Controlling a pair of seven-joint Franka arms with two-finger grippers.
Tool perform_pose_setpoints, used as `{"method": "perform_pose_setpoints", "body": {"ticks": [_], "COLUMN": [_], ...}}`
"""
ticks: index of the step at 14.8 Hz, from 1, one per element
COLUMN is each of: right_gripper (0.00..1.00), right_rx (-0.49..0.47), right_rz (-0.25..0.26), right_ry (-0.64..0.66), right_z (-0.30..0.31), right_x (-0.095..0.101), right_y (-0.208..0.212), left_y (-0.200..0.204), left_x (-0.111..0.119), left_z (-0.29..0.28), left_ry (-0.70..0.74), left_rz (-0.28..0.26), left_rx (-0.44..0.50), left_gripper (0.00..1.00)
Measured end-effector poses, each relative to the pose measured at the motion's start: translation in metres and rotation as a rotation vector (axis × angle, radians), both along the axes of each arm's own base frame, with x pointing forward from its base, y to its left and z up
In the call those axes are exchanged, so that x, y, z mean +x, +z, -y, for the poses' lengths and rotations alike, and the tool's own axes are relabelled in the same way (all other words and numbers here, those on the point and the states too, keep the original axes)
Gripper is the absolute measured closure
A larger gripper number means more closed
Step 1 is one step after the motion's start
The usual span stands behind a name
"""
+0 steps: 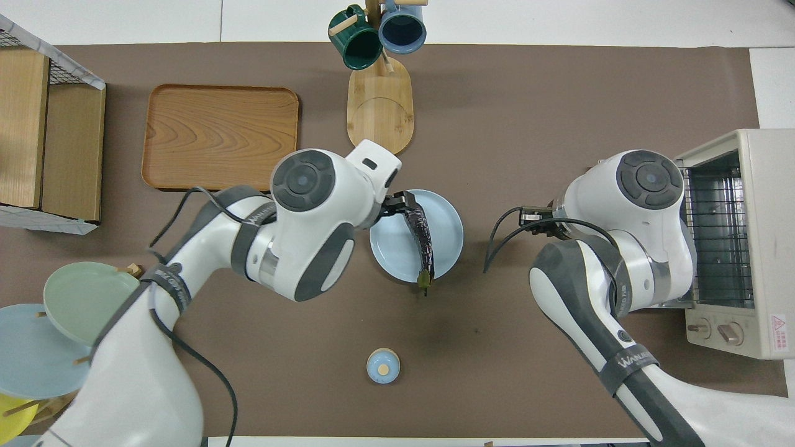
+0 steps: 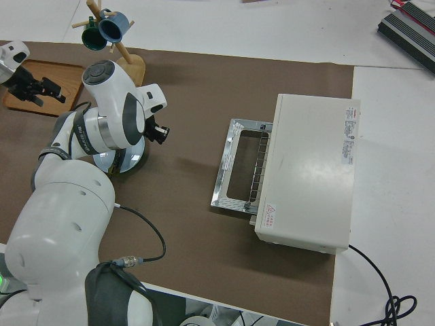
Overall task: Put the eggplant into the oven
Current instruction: 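Pass the eggplant to the right gripper while the left gripper withdraws, then carry the eggplant with the right gripper toward the open oven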
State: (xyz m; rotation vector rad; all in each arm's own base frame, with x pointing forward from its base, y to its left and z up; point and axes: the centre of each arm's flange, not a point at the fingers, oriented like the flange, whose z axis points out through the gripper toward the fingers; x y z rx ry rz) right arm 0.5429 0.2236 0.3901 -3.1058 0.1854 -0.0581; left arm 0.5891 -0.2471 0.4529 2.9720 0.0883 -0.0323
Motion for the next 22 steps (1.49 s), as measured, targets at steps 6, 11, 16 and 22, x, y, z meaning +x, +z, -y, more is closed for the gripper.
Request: {"method": "perform_pose_setpoints", "body": {"ticks": [6, 11, 16, 22], "right_gripper": [0.57, 0.57, 0.57, 0.57], "right_rx": [0.011, 0.012, 0.023, 0.028], "right_rz": [0.016, 0.026, 0.037, 0.045], "right_ry": [-0.003, 0.019, 0.051, 0.050], "right_z": [-0.192, -0.207, -0.215, -0.203], "right_x": [0.006, -0.009, -0.034, -0.046], "right_y": [-0.002, -0.064, -0.075, -0.096], "left_y": [0.026, 0.067, 0.113, 0.104], "left_x": [0.031, 0.017, -0.016, -0.047], "left_z": [-0.113, -0.147, -0.152, -0.155], "left_ry": [-0.016, -0.047, -0.055, -0.074], "left_rz": [0.011, 0.002, -0.023, -0.119], "left_rx": [0.115, 0.132, 0.143, 0.160], "left_gripper": [0.00, 0.00, 0.00, 0.00]}}
